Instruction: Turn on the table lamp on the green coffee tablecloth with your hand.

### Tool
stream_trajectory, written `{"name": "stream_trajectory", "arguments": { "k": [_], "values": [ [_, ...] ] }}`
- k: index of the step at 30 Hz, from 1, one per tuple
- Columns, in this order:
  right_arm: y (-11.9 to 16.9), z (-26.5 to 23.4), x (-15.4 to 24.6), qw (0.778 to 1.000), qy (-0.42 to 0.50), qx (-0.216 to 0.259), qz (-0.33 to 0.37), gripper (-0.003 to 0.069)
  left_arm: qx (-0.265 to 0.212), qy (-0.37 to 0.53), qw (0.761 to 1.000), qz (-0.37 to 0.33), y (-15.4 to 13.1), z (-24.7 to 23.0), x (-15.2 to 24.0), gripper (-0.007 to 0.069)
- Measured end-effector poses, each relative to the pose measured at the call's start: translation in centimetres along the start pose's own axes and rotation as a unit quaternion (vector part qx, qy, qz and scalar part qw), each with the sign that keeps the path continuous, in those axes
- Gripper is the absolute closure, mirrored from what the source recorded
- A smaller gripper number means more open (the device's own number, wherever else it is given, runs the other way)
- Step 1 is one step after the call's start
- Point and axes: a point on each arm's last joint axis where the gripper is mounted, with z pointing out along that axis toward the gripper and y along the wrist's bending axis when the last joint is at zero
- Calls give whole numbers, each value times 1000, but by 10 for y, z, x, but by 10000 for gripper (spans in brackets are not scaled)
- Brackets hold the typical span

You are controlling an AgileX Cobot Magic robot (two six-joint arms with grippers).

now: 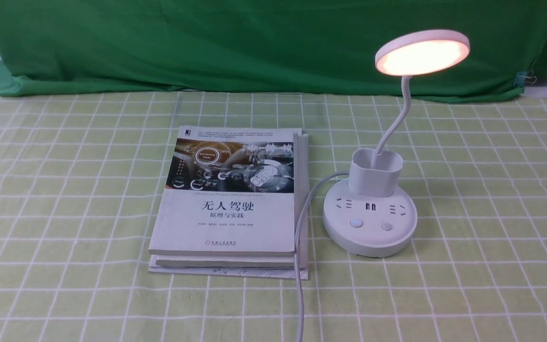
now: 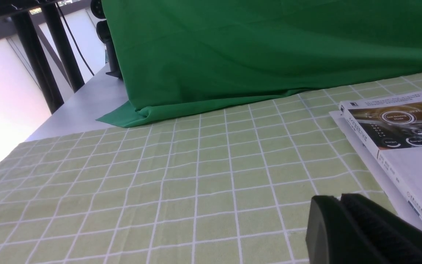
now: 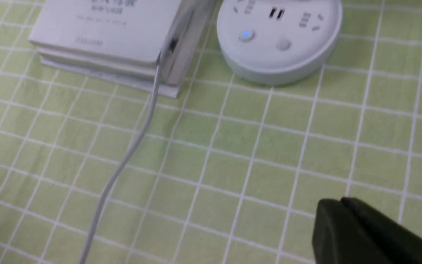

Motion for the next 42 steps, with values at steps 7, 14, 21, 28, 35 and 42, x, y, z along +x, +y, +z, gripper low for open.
{"name": "stream_trajectory", "arguments": {
  "k": [7,14,21,28,35,42],
  "values": [
    [-34,11,58,978,-170,114,-36,633,0,0,1000,0,0,0,0,606],
    [-48,30,114,956,-232,174,-44,633,0,0,1000,0,0,0,0,606],
    [-49,33,122,949,-263,175,-23,633,0,-2,1000,0,0,0,-1,606],
    [-49,33,122,948,-266,175,-22,624,0,-1,1000,0,0,0,0,606],
    [-49,33,122,948,-266,174,-22,603,0,-1,1000,0,0,0,0,606],
    [-49,33,122,948,-266,174,-21,590,0,-1,1000,0,0,0,0,606]
  ]
}}
